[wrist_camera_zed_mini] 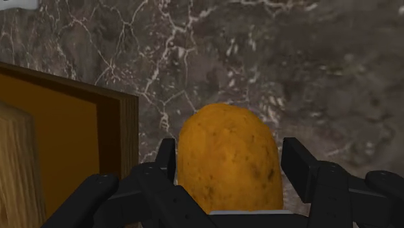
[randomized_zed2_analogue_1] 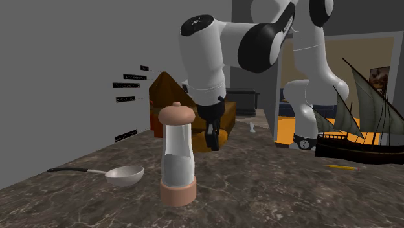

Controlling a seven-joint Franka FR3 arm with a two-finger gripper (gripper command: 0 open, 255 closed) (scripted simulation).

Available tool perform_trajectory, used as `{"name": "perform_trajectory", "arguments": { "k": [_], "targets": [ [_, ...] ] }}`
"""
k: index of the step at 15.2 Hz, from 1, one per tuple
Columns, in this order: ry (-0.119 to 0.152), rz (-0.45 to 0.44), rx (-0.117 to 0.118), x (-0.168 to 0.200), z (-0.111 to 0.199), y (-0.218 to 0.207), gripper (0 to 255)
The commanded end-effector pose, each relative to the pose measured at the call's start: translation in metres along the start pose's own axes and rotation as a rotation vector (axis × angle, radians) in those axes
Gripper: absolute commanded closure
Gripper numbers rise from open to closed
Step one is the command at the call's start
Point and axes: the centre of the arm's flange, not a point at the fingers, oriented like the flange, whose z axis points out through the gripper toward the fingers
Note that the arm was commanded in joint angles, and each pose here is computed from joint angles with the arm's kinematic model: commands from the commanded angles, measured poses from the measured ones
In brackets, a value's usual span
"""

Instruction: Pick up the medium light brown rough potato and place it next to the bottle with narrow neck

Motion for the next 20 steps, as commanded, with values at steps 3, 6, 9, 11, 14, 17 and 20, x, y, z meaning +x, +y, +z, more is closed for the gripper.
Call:
{"name": "perform_trajectory", "arguments": {
  "k": [3, 6, 9, 11, 14, 17, 20],
  "targets": [
    [0.000, 0.000, 0.000, -0.001, -0.018, 0.011, 255],
    [0.000, 0.000, 0.000, -0.002, -0.031, 0.020, 255],
    [0.000, 0.000, 0.000, -0.003, -0.044, 0.029, 255],
    [0.000, 0.000, 0.000, -0.003, -0.053, 0.034, 255],
    [0.000, 0.000, 0.000, -0.004, -0.067, 0.043, 255],
    [0.000, 0.000, 0.000, -0.005, -0.080, 0.051, 255],
    [0.000, 0.000, 0.000, -0.006, -0.093, 0.060, 255]
  ]
}}
